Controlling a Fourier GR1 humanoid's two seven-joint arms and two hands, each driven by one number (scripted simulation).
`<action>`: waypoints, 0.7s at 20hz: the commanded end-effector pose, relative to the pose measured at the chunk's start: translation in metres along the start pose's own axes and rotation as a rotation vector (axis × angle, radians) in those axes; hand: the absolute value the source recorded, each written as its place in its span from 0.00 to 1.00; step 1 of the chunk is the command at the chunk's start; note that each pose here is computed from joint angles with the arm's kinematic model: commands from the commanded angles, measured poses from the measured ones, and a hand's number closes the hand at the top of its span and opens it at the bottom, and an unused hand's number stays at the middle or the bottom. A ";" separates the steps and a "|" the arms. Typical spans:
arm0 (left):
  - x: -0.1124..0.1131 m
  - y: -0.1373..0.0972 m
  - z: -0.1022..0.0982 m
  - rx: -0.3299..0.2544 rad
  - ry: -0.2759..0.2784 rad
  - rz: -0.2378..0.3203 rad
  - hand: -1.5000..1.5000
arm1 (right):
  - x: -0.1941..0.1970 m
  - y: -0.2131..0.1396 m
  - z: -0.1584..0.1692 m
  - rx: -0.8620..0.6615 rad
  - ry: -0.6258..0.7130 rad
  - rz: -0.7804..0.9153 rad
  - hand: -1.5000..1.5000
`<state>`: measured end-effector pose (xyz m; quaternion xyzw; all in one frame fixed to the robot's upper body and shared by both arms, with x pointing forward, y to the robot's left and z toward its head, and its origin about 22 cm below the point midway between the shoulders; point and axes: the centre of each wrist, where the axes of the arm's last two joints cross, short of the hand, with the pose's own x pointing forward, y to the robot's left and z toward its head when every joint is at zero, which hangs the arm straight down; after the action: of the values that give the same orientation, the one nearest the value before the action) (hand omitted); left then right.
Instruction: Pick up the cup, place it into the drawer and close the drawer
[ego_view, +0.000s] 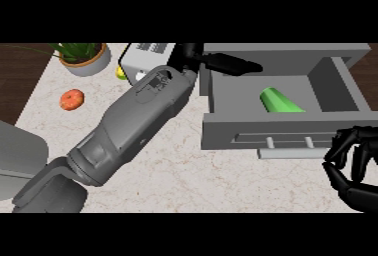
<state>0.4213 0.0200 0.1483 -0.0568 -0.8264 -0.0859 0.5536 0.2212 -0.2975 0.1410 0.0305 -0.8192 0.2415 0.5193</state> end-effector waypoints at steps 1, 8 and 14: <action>0.009 0.029 -0.004 0.021 0.012 0.033 0.00 | 0.003 0.002 0.005 0.042 0.061 0.138 1.00; 0.029 0.061 0.008 0.077 0.018 0.061 0.00 | -0.012 0.023 -0.005 0.008 0.134 0.240 1.00; 0.006 0.104 0.051 0.086 0.030 0.094 0.00 | -0.035 0.040 -0.041 0.036 0.174 0.384 1.00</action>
<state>0.4105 0.1132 0.1562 -0.0615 -0.8209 -0.0327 0.5668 0.2405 -0.2596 0.1149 -0.1037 -0.7747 0.3236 0.5333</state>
